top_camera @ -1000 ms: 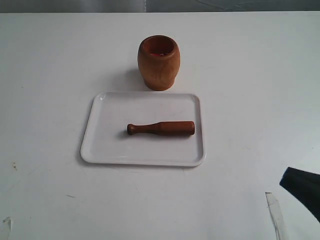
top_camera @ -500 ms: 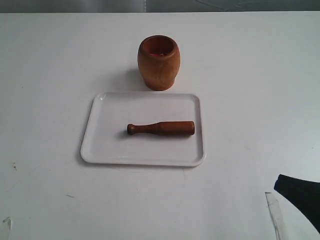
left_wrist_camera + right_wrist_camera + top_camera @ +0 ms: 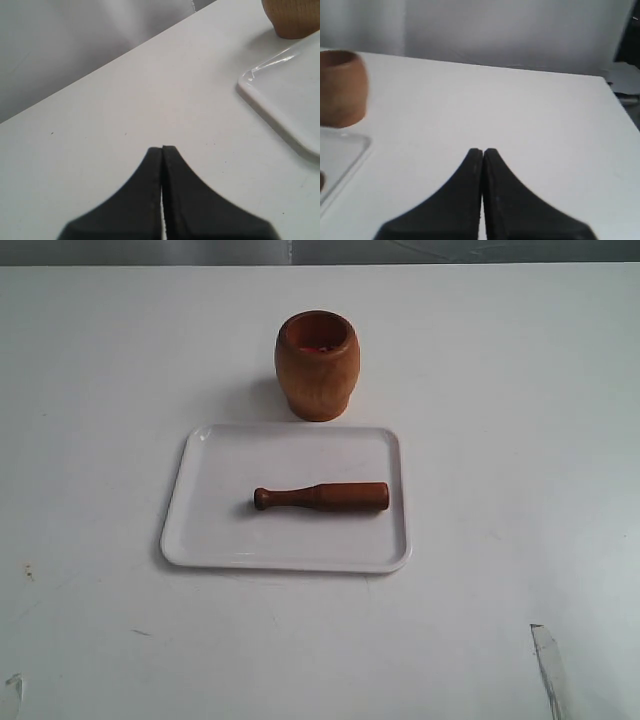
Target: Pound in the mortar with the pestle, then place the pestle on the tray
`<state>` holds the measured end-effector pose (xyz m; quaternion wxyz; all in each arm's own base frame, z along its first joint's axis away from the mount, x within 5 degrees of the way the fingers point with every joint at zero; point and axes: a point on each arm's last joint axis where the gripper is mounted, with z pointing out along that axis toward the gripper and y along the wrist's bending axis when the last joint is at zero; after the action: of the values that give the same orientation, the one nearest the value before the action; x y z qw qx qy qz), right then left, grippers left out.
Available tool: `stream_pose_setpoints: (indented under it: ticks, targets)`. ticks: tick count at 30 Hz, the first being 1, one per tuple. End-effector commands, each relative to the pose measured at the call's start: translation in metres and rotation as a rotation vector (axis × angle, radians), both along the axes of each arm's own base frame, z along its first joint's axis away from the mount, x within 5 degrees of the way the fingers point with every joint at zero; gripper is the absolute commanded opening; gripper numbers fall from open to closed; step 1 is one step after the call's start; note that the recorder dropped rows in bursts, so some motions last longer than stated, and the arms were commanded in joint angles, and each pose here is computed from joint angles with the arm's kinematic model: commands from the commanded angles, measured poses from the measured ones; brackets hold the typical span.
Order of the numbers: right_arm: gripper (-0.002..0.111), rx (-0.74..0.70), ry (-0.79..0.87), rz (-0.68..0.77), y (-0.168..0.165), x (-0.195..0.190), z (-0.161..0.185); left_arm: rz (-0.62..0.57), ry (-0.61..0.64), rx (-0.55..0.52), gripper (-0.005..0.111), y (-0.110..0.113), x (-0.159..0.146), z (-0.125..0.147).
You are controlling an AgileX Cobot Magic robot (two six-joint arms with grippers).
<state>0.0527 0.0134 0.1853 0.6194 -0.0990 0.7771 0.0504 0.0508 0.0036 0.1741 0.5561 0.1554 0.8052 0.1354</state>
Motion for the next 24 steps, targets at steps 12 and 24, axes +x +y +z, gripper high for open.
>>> stream_pose_setpoints:
  ticks: [12,24]
  targets:
    - [0.000,0.099,0.020,-0.124,-0.0044,0.0008,-0.0011,-0.006,-0.004,-0.015,0.000,-0.0007,0.0001,0.0001]
    - [0.000,0.100,0.018,-0.125,-0.0045,0.0009,-0.0009,-0.006,-0.004,-0.015,0.000,-0.0007,0.0001,0.0001]
